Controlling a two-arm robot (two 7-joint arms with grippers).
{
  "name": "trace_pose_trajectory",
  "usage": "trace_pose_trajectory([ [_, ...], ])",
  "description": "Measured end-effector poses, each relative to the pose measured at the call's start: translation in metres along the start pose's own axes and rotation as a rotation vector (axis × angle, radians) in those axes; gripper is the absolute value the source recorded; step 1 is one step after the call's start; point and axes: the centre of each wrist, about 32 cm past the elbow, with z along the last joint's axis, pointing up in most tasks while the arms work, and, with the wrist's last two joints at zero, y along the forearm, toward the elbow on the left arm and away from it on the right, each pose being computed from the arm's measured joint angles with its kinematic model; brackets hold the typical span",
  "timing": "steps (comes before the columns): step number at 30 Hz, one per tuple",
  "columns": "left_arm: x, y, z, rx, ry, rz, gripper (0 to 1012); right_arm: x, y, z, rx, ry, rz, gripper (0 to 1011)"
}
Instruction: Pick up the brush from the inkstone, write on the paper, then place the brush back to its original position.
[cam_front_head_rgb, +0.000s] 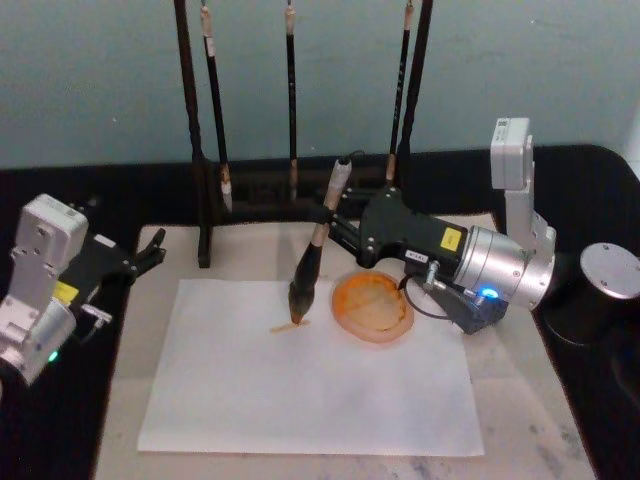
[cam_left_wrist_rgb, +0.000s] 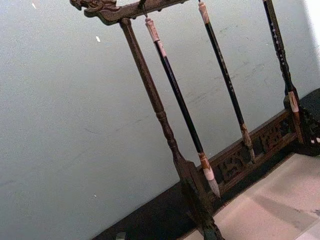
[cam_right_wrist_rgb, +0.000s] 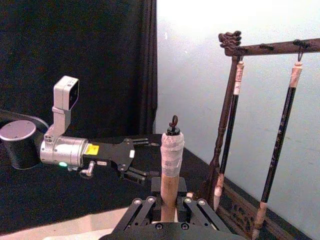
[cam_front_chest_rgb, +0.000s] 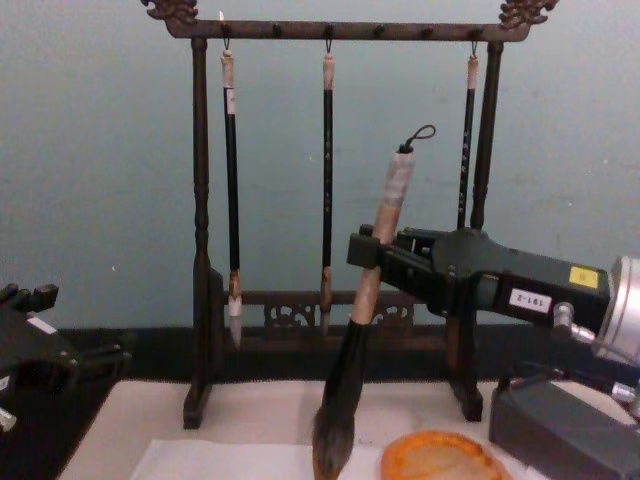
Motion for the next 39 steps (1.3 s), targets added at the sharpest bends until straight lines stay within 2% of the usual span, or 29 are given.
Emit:
trace_pose_trajectory([
  [20,0.0,0.0,0.0,0.0,0.0,0.0,1010,-0.002,0.003,-0.004,-0.018,-0.008,0.007,163],
  [36,0.0,0.0,0.0,0.0,0.0,0.0,1010,-0.015,-0.006,-0.001,-0.038,-0.008,0.024,163],
  [39,0.0,0.0,0.0,0.0,0.0,0.0,1010,-0.02,-0.01,0.001,-0.042,-0.007,0.028,163],
])
